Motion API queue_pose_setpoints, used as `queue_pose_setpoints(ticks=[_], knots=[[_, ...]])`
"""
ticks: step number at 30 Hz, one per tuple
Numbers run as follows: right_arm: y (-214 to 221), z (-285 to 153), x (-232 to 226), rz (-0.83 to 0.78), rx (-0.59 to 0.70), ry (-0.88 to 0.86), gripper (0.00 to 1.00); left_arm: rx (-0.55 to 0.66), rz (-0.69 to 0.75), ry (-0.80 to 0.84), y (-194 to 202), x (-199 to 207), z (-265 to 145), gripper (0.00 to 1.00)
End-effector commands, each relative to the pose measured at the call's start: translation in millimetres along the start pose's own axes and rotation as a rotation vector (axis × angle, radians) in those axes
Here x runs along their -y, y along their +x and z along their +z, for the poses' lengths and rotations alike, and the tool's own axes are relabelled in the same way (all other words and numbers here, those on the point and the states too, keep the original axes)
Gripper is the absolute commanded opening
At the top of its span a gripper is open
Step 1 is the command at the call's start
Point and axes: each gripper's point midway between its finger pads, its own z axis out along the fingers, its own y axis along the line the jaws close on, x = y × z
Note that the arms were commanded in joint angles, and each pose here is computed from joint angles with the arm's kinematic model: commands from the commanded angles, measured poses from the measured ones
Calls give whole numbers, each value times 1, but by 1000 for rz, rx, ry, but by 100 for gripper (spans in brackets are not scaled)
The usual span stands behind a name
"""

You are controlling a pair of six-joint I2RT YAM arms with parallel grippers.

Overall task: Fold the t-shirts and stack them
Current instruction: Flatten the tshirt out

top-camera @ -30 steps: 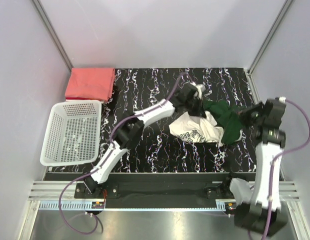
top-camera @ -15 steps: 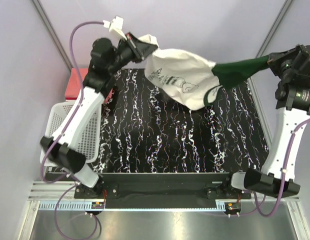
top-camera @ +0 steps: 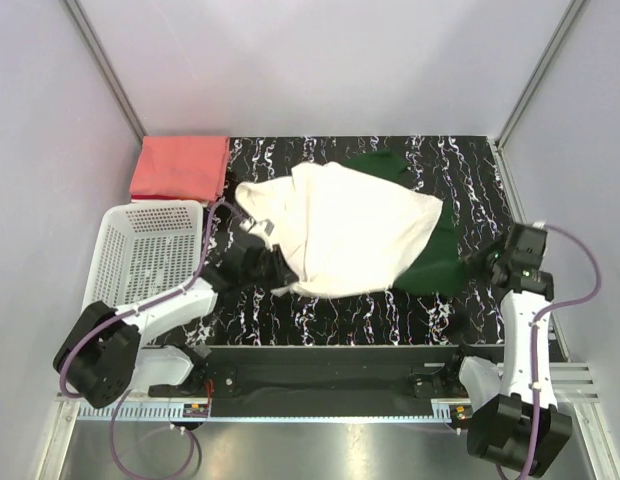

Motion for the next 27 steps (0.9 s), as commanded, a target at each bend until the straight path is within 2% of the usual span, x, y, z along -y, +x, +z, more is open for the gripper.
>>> queue_pose_setpoints(ticks=[1, 4, 5, 7, 9, 10, 13, 15, 19, 23, 27], knots=[[14, 8, 7, 37, -34, -14, 2, 133, -15, -45, -13, -15, -4, 31], [24, 11, 13, 41, -67, -4, 14, 107, -11, -108, -4, -30, -6, 45], [29, 11, 15, 49, -82, -6, 21, 105, 5, -137, -3, -34, -10, 52], [42, 13, 20, 67, -123, -8, 27, 138, 38, -181, -14, -36, -17, 58], [47, 13, 28, 70, -124, 16, 42, 153, 82, -232, -19, -42, -27, 61], [48, 14, 34, 72, -122, 37, 45, 186, 98, -258, -28, -43, -31, 62], [37, 10, 42, 61, -63, 99, 49, 203, 163, -315, -42, -45, -39, 66], [26, 4, 44, 60, -17, 134, 49, 163, 193, -341, -39, -49, -34, 71], [9, -8, 32, 24, 40, 108, 50, 64, 184, -377, -26, -58, -18, 71], [-1, -12, 18, -17, 42, 76, 50, -24, 171, -352, -6, -59, -7, 68], [7, 5, 16, 15, -27, 71, 52, -56, 178, -360, 8, -69, -10, 69]])
